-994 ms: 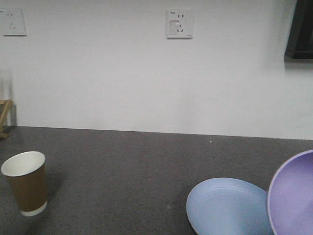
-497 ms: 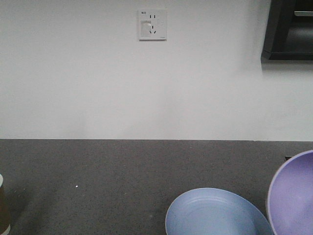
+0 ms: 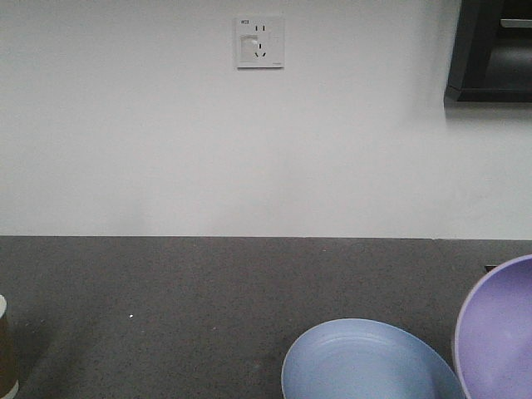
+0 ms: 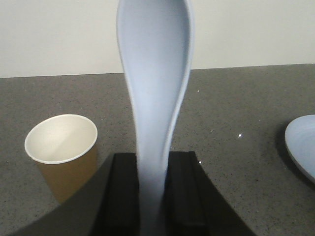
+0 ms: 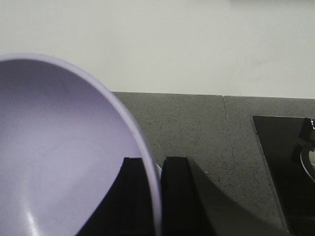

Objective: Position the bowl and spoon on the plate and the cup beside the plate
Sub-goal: 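Lower the lavender bowl onto the blue plate and open the right gripper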

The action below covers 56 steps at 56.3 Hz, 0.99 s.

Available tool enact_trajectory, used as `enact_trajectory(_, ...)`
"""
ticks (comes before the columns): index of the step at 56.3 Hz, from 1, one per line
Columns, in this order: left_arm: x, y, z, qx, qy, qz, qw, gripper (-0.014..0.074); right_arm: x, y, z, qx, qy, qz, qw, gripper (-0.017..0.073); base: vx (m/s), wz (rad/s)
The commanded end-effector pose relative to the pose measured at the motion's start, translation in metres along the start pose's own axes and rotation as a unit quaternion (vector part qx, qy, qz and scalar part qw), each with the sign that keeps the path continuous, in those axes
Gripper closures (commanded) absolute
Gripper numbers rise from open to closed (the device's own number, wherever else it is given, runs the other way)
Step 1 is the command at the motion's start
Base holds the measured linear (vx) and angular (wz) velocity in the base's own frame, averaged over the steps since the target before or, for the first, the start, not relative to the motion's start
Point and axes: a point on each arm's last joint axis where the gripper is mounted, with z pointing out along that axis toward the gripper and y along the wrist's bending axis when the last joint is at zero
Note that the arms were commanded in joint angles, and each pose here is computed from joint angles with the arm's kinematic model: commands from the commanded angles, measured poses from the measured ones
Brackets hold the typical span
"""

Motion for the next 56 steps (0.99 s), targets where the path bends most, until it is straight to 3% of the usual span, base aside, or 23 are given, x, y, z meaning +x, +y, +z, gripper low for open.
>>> enact_trajectory(1, -0.015, -0.002, -0.005, 0.009, -0.054, -0.004, 0.999, 0.0600, -0.016, -0.001, -0.004, 0.007, -0.056, -0.004, 0.998, 0.0568, 0.00, 0.00)
enact_trajectory(16, -0.025, -0.003, -0.006, 0.013, -0.110, -0.003, 0.994, 0.0600, -0.017, 0.000, -0.004, 0.004, -0.058, 0.003, 0.998, 0.0568, 0.00, 0.00)
enact_trajectory(32, -0.027, -0.003, -0.007, 0.014, -0.122, -0.004, 0.992, 0.0600, -0.021, -0.002, -0.002, 0.009, -0.078, 0.005, 0.997, 0.0568, 0.00, 0.00)
enact_trajectory(43, -0.025, -0.003, -0.007, 0.014, -0.112, -0.005, 0.994, 0.0600, -0.019, -0.003, 0.030, -0.003, 0.043, 0.000, 0.999, 0.0568, 0.00, 0.00)
enact_trajectory(52, -0.023, -0.003, -0.006, 0.013, -0.101, -0.005, 0.995, 0.0600, -0.039, 0.001, 0.076, -0.035, 0.126, 0.019, 0.991, 0.0568, 0.00, 0.00)
enact_trajectory(56, -0.022, -0.003, -0.006, 0.013, -0.096, -0.005, 0.995, 0.0600, -0.042, 0.008, 0.103, -0.059, 0.167, 0.010, 0.984, 0.0568, 0.00, 0.00)
